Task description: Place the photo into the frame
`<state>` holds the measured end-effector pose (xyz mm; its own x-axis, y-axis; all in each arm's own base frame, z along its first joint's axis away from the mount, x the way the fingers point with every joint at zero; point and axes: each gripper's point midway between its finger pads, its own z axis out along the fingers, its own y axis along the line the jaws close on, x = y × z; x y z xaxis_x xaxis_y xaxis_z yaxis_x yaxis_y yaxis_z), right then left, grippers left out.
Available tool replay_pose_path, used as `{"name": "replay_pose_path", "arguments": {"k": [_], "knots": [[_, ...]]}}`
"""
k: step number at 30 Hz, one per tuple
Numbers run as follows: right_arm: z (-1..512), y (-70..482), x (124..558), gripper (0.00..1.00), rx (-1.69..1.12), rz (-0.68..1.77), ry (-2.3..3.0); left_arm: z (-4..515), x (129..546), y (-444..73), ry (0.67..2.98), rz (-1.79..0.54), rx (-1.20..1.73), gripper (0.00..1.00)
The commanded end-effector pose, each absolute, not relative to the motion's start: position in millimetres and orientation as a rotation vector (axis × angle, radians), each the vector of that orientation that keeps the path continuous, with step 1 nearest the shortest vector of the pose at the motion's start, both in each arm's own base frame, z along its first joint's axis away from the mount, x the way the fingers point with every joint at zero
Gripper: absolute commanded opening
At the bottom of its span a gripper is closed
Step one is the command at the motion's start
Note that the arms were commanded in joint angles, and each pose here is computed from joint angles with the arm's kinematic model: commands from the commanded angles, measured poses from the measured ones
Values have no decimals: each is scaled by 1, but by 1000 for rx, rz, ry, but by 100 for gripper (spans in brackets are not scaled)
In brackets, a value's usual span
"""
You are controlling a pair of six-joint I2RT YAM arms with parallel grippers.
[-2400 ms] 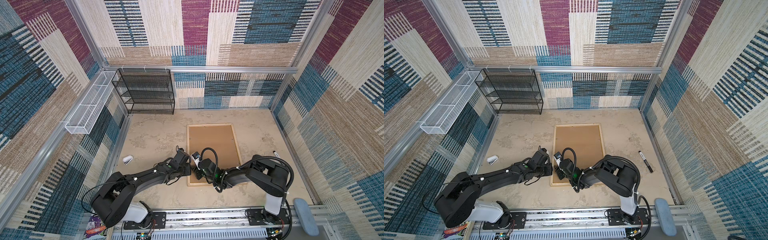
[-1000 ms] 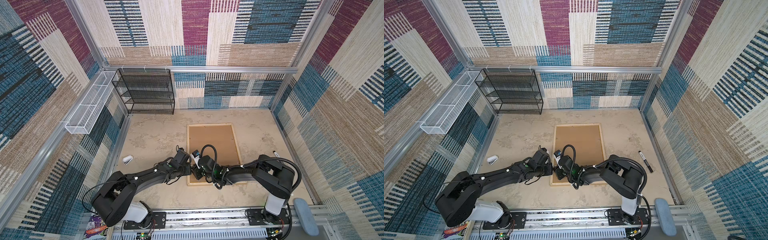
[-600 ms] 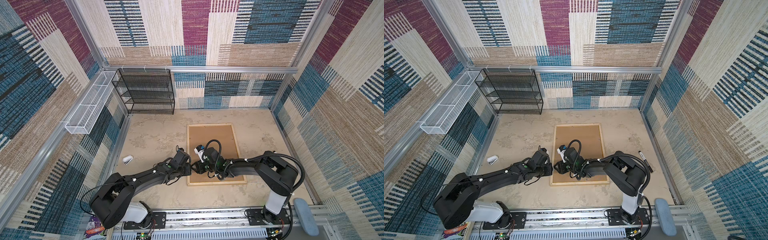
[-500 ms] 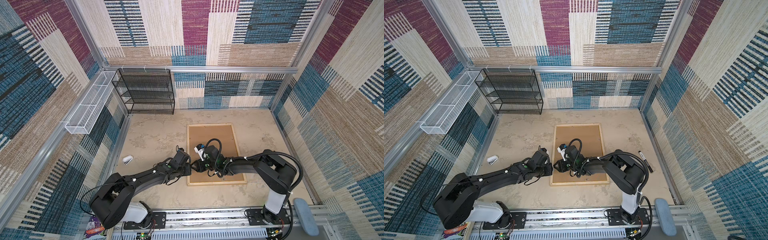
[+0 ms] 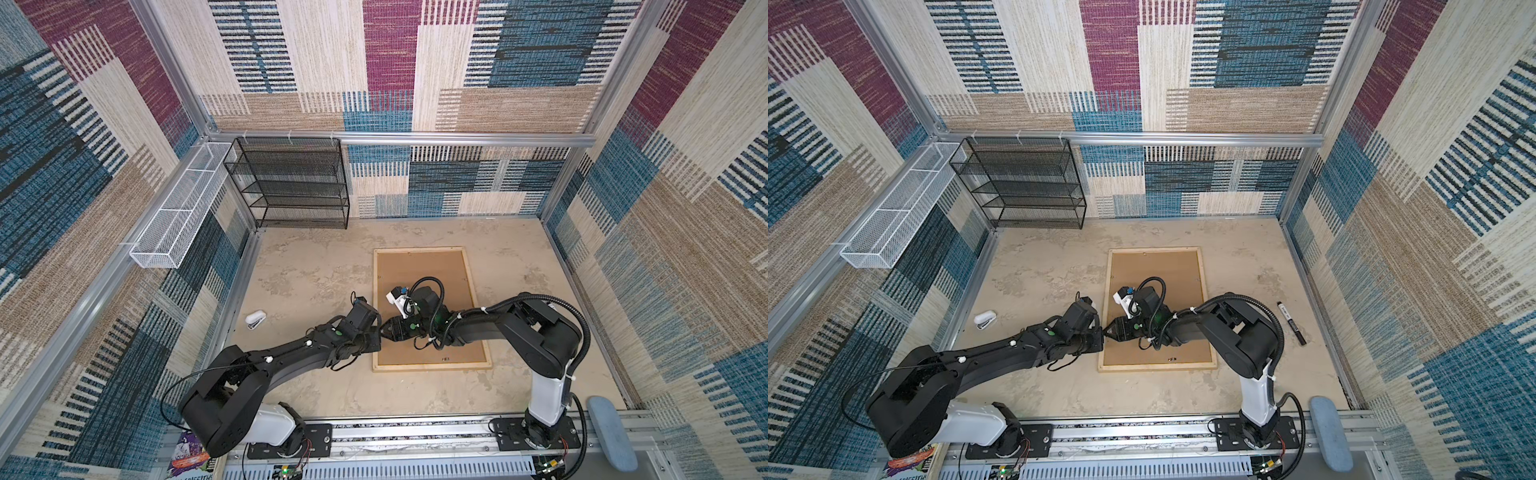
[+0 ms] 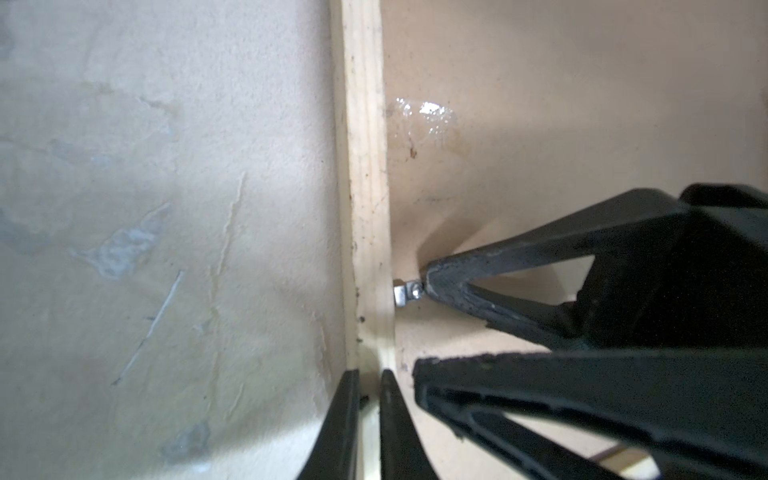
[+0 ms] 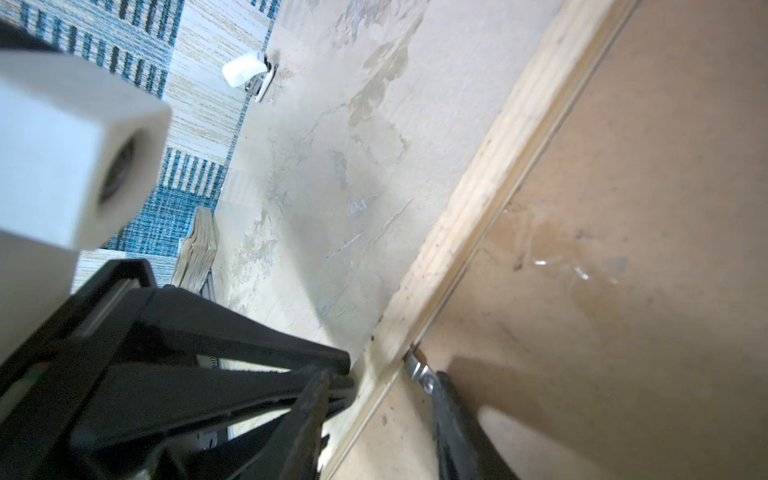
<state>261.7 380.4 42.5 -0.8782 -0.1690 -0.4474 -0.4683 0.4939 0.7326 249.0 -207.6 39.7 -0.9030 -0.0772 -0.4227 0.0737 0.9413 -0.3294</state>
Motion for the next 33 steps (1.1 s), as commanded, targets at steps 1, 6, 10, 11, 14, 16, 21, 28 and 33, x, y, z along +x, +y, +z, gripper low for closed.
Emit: {"name": "replay_pose_path", "arguments": {"k": [1,6,10,11,14,16,21,28,33], "knots": [[19,370,235,44,-493,1394,2605,42,249,-219,2642,-544,36,15],[16,369,234,44,-488,1401,2616,41,248,-219,2647,-549,39,15],[12,369,233,44,-472,1412,2625,41,248,-220,2647,-553,40,15],[11,369,233,44,-465,1413,2628,41,248,-220,2647,-553,40,15],[9,368,235,44,-435,1431,2625,41,248,-220,2648,-554,41,15],[7,365,238,43,-397,1452,2619,41,248,-220,2649,-556,41,15],[3,355,243,43,-301,1519,2608,42,248,-220,2646,-558,42,15],[0,353,244,43,-277,1524,2615,42,249,-220,2644,-554,44,15],[-1,348,248,43,-230,1532,2613,42,249,-220,2644,-555,42,15]]}}
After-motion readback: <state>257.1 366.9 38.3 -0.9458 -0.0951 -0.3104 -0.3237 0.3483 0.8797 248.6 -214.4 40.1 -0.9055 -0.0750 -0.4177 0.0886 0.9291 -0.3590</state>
